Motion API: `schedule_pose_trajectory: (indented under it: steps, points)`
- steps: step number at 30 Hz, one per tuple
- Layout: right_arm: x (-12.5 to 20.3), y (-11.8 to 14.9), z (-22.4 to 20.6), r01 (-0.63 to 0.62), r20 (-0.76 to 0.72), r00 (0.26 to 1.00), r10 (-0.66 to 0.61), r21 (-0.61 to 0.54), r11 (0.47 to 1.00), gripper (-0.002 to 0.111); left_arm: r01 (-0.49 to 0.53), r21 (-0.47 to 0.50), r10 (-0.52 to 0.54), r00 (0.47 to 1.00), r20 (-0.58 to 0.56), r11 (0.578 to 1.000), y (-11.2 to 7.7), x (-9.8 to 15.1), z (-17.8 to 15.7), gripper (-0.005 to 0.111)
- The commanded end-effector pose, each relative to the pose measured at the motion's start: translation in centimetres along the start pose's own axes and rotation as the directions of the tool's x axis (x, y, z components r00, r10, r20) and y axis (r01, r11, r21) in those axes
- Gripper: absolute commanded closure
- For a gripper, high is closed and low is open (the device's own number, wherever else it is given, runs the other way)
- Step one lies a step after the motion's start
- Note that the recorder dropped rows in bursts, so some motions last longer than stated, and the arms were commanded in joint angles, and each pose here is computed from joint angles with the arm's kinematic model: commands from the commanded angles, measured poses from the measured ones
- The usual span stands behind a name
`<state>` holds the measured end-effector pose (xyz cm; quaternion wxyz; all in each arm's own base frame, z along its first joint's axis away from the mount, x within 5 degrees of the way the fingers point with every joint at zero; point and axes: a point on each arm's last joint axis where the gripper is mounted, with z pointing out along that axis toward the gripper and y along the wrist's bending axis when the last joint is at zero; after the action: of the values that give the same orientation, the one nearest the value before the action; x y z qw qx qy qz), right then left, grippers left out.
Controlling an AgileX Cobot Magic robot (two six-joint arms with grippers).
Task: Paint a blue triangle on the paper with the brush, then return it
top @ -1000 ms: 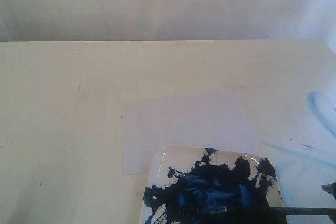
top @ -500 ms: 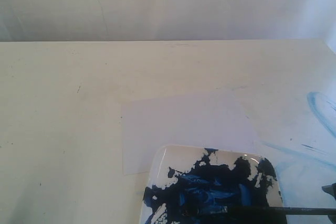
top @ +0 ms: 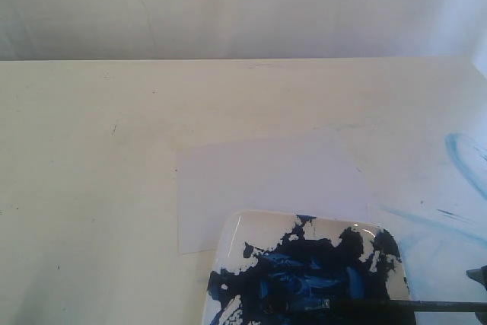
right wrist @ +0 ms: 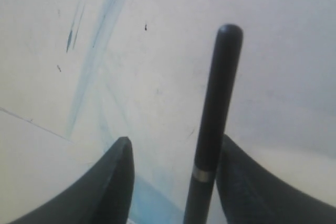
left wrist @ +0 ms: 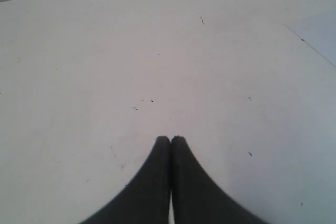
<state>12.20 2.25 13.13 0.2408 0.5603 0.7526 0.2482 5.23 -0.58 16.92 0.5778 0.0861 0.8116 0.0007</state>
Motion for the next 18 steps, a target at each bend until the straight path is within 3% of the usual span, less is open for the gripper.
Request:
schedule_pose_trajectory:
  steps: [1,18]
  points:
    - [-0.02,-0.15,0.04,-0.002,0.002,1.000,0.002,0.006,1.000,0.063,0.004,0.009,-0.004,1.000,0.005,1.000,-0.06,0.04,0.01,0.107]
    - [0.00,-0.20,0.04,0.000,-0.001,1.000,0.000,0.012,1.000,0.063,0.004,0.009,-0.004,1.000,0.005,1.000,-0.06,0.04,0.01,0.107]
